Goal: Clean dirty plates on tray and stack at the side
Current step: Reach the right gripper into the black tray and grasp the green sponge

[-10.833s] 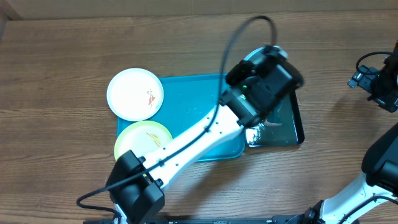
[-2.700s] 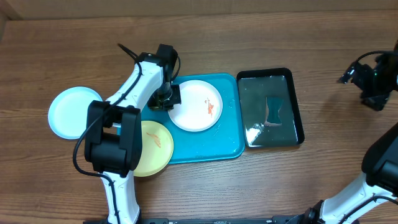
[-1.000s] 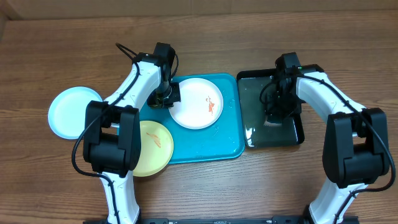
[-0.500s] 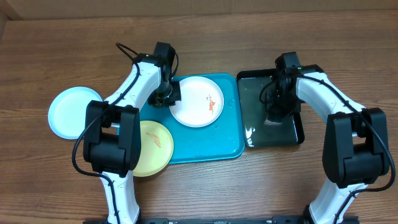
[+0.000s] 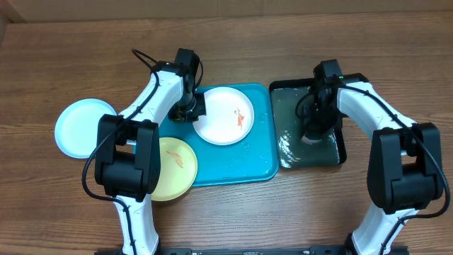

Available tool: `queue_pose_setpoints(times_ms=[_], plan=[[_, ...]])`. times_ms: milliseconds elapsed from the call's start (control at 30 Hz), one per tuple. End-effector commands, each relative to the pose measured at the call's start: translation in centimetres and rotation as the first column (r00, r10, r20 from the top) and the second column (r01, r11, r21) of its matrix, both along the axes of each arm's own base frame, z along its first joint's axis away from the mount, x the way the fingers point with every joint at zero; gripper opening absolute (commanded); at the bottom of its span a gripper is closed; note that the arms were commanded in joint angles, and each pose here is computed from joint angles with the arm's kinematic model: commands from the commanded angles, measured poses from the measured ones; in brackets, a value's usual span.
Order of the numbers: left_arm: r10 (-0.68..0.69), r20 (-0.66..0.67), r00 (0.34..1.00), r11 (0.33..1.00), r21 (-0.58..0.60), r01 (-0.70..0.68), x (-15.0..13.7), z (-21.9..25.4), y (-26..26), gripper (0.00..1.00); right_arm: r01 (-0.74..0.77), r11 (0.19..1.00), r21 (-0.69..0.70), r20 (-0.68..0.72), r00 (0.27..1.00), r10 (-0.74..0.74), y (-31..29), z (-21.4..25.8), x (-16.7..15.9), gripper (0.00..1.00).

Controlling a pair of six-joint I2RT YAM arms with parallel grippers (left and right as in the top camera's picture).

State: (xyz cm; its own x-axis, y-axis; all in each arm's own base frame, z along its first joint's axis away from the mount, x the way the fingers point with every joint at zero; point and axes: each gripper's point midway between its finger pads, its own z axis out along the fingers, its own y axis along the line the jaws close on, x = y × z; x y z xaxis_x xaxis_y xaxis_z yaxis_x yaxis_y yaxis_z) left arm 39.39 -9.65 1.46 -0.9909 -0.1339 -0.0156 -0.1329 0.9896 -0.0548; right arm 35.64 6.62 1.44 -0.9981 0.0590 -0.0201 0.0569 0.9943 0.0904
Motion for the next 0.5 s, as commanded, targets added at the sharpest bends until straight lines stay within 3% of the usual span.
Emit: queue_pose_setpoints(times_ms=[0, 133, 467], plan=[[-0.008, -0.024, 1.0, 1.0, 0.009, 0.008, -0.72, 0.11, 0.37, 0.04, -0.001, 1.0, 0.03, 0.052, 0.999, 0.0, 0.56, 2.21, 1.25, 0.04], [-0.009, -0.063, 0.998, 1.0, 0.018, 0.01, -1.68, 0.14, 0.58, 0.04, -0.006, 1.0, 0.027, 0.028, 1.0, 0.005, 0.49, 2.62, 0.78, 0.04], [-0.012, -0.028, 1.0, 1.0, 0.011, 0.013, -0.83, 0.12, 0.4, 0.08, -0.011, 0.999, 0.033, 0.022, 1.0, 0.011, 0.61, 3.01, 0.75, 0.04]])
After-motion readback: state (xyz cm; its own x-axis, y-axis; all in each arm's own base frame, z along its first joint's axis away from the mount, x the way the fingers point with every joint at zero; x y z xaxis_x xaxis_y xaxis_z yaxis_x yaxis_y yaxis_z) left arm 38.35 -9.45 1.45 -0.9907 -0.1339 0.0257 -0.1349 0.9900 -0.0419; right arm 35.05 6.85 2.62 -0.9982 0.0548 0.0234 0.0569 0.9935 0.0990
